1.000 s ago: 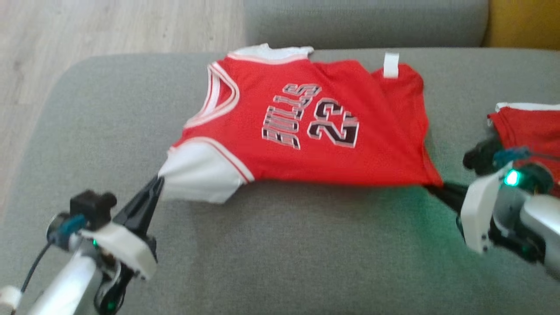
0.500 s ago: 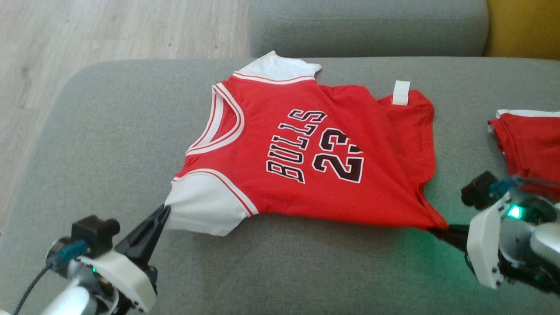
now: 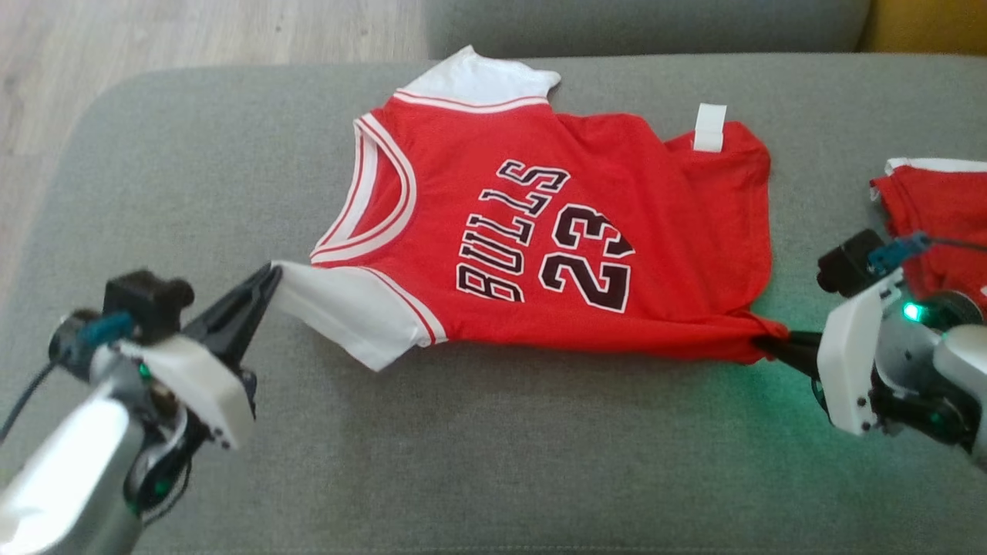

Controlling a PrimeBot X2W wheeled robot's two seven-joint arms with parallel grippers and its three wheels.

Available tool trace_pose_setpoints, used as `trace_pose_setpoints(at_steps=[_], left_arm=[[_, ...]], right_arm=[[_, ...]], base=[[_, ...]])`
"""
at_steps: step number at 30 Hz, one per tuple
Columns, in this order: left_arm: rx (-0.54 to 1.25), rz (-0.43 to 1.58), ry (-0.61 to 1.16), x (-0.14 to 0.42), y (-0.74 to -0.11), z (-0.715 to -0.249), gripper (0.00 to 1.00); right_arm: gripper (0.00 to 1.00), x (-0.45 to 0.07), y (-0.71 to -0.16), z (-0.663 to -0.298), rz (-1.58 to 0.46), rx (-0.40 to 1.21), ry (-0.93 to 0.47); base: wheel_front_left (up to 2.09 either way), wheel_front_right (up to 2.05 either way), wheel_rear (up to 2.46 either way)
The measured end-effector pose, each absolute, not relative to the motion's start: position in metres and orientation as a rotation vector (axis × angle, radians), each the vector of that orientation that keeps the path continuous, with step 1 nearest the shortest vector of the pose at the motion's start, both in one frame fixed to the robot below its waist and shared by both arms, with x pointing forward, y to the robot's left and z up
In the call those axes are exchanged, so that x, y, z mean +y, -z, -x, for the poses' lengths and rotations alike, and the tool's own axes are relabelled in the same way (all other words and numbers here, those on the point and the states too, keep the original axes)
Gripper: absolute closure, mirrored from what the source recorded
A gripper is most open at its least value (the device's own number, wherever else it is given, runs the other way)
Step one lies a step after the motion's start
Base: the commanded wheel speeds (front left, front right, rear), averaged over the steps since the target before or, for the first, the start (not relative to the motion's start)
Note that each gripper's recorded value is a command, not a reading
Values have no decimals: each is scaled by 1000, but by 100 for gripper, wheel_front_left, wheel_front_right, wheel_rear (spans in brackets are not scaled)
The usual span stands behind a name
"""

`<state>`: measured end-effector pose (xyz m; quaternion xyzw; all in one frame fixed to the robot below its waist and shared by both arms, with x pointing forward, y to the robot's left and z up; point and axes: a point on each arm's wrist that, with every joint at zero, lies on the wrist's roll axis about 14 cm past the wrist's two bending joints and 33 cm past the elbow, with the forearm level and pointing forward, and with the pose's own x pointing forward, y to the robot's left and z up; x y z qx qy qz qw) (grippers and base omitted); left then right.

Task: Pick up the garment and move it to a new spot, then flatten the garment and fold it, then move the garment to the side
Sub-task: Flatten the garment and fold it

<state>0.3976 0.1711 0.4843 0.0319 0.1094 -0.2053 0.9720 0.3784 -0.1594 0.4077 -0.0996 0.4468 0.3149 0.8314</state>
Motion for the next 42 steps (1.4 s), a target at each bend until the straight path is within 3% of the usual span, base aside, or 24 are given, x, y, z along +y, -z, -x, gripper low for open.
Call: trace_pose_setpoints(at_steps=[28,29,30,31,42], left_arm=[[374,-194,433,158,-445,-525,100],[379,-196,430,158,-443,-528,58],[386,-201,429,157,-441,-529,15],[388,-204,431,156,-439,-530,0],[226,-117,363,156,-465,-539,0]], right_arm=[[100,-169,-387,-442,162,1028,-569],[94,-169,-385,-443,162,1030,-569],[18,-168,-383,-443,165,1026,-571],[0,-168,-383,-444,164,1020,-571],[0,-165,-416,-473,75,811,-522]], base=[[0,0,0],[0,0,0],[0,0,0],[0,0,0],[0,0,0]])
